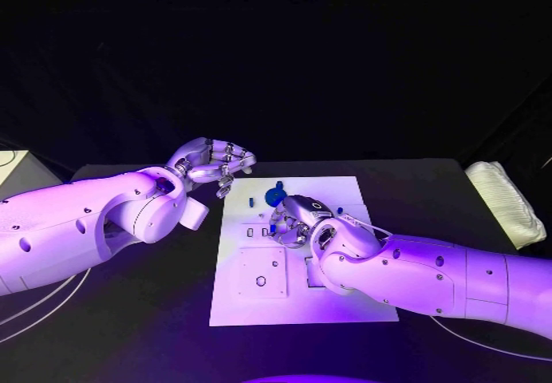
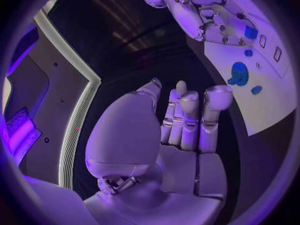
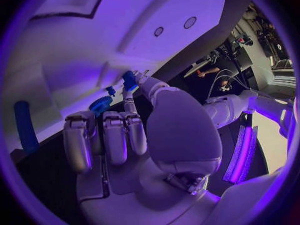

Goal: Assemble the parts on the task board

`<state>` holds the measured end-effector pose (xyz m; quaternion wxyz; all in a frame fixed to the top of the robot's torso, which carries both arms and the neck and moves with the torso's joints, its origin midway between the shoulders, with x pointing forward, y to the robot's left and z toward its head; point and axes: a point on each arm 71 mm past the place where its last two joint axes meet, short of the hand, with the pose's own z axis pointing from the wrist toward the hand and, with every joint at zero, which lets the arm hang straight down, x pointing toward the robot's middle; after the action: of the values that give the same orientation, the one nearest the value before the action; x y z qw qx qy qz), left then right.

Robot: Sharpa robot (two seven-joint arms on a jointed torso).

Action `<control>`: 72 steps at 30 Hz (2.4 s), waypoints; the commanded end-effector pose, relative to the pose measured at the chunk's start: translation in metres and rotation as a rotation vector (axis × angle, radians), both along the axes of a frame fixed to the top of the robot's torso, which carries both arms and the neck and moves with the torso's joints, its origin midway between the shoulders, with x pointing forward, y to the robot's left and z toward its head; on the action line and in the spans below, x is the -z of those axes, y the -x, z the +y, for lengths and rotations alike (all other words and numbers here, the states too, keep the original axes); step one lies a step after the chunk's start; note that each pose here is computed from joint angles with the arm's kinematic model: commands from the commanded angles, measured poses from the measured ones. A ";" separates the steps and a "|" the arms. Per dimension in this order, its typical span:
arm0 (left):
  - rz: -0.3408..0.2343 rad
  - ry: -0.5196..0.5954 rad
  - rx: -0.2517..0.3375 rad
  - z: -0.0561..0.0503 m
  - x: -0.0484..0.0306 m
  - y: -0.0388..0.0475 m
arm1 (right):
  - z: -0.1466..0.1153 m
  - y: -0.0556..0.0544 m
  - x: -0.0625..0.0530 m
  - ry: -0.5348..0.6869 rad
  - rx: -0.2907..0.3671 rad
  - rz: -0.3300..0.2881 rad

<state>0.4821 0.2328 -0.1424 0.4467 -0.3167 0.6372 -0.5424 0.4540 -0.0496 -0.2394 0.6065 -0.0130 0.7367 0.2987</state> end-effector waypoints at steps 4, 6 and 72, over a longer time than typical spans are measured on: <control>-0.011 0.010 0.016 -0.002 -0.0017 0.0007 | 0.001 0.001 0.001 0.013 -0.021 -0.007; -0.011 0.010 0.016 -0.002 -0.0017 0.0008 | 0.001 0.001 0.001 0.014 -0.022 -0.007; 0.240 -0.547 0.157 -0.013 0.0186 -0.0219 | -0.076 -0.007 -0.074 -0.237 -0.131 0.123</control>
<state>0.5071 0.2185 -0.1504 0.4201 -0.2388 0.7660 -0.4239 0.4658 -0.1323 -0.1592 0.5966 0.0295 0.6989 0.3934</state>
